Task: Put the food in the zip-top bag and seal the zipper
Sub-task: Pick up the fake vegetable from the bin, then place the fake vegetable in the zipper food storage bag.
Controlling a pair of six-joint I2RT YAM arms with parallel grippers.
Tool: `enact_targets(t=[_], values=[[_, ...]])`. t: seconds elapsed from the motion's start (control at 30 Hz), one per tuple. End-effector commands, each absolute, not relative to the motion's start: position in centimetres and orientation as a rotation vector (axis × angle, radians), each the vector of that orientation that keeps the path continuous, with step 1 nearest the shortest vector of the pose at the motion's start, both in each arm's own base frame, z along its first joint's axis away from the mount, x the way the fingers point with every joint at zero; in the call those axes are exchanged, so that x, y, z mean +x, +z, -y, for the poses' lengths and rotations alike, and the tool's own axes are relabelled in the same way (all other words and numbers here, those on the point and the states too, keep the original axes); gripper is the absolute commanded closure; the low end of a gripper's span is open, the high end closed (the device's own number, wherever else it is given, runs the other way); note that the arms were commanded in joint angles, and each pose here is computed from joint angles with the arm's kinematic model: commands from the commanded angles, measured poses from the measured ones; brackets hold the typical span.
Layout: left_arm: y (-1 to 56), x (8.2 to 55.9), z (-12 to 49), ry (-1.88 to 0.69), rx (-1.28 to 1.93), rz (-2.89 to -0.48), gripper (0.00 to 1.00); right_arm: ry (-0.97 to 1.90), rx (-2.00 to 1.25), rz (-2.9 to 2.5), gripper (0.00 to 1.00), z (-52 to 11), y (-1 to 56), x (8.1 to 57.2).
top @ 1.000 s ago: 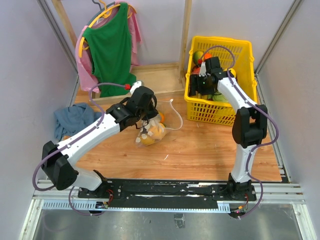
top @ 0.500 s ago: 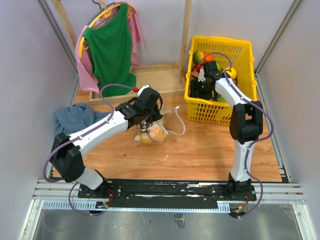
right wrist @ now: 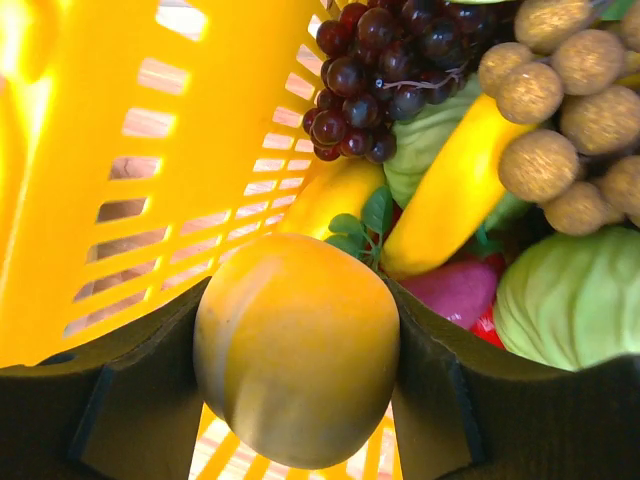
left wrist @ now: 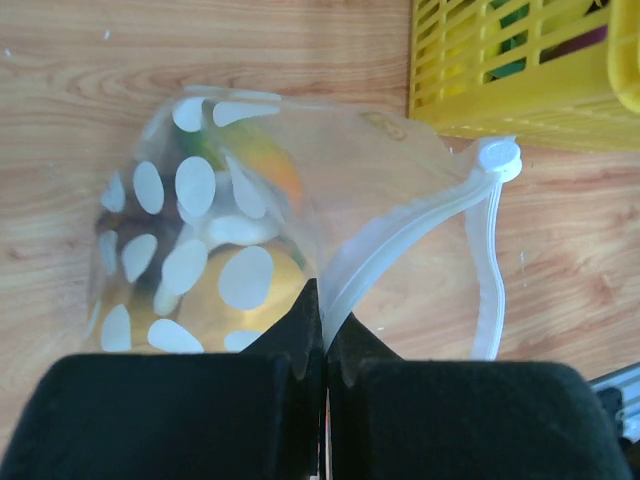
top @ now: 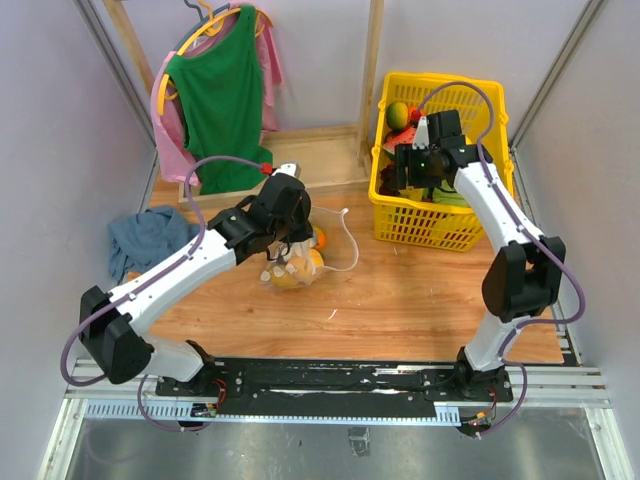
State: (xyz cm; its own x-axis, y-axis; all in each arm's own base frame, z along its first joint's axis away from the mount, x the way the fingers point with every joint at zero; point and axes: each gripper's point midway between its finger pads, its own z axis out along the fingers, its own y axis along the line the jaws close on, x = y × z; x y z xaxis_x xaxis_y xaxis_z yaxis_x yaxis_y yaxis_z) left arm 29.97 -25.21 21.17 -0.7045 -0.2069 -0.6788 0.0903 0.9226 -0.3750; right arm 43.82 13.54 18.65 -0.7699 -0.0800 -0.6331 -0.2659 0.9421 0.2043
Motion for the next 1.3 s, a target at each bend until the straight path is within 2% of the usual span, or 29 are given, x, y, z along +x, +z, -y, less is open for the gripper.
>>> enact_targets(t=[0.0, 0.2, 0.37, 0.67, 0.97, 1.27], values=[[22.6, 29.3, 24.1, -0.460, 0.109, -2.244, 1.00, 0.313, -0.216, -2.383, 0.75, -12.0, 20.8, 42.8], [23.1, 28.4, 24.4, -0.481, 0.274, -2.218, 1.00, 0.321, -0.213, -2.256, 0.78, -11.7, 25.4, 40.5], [23.1, 28.4, 24.2, -0.464, 0.291, -2.221, 1.00, 0.323, -0.227, -2.151, 0.80, -12.1, 28.4, 37.8], [23.5, 28.7, 24.5, -0.474, 0.261, -2.220, 1.00, 0.519, -0.467, -1.941, 0.80, -19.0, 31.9, 32.0], [23.2, 28.9, 24.5, -0.478, 0.206, -2.232, 1.00, 0.781, -0.788, -1.843, 0.80, -27.8, 30.4, 25.2], [23.5, 28.8, 24.8, -0.512, 0.193, -2.226, 1.00, 0.881, -0.867, -1.886, 0.76, -31.2, 26.4, 23.7]])
